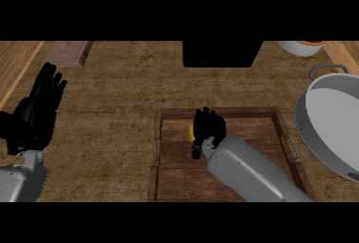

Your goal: Pick the squash from the tray and place it in the pot

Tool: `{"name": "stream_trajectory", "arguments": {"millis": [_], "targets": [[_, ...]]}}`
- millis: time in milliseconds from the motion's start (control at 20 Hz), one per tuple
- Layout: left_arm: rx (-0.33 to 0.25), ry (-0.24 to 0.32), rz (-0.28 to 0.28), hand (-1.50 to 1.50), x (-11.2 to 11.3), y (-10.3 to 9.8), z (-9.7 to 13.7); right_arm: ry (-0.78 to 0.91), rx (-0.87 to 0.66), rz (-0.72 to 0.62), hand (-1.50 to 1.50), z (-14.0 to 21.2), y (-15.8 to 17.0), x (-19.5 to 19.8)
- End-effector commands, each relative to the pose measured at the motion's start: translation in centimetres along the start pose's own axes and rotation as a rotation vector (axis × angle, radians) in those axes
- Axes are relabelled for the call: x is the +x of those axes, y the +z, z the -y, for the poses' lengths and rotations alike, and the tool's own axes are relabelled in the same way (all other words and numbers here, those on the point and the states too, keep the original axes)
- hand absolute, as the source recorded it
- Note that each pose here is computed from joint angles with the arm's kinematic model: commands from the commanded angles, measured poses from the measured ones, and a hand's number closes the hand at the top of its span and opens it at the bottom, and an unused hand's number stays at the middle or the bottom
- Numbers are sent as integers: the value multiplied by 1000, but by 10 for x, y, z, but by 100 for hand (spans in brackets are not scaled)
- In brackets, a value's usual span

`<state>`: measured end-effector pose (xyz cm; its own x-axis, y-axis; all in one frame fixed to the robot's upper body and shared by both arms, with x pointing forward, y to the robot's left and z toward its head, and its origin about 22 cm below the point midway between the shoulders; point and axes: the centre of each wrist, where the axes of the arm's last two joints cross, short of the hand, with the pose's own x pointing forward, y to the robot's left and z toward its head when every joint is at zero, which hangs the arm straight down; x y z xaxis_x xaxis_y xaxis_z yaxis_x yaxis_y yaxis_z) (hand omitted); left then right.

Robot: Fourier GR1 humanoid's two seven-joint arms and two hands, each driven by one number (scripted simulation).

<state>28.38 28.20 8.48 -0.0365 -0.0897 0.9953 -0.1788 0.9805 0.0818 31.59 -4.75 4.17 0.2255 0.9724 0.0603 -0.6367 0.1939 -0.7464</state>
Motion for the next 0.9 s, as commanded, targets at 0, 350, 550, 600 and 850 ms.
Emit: {"name": "stream_trajectory", "arguments": {"millis": [0, 350, 550, 600, 850], "targets": [[7, 9, 2, 0, -10, 4, -7, 79, 69, -135, 150, -8, -3, -9], [0, -5, -1, 0, -8, 7, 0, 36, 21, 74, 150, -46, 9, -39], [27, -12, -22, 0, -17, 9, -3, -63, -123, 479, 150, -65, 63, -42], [5, 2, -11, 0, -1, 3, -7, -50, -147, 479, 150, -59, 55, -64], [11, 5, -10, 0, -3, 8, -1, -82, -252, 478, 150, -72, 96, -108]]}}
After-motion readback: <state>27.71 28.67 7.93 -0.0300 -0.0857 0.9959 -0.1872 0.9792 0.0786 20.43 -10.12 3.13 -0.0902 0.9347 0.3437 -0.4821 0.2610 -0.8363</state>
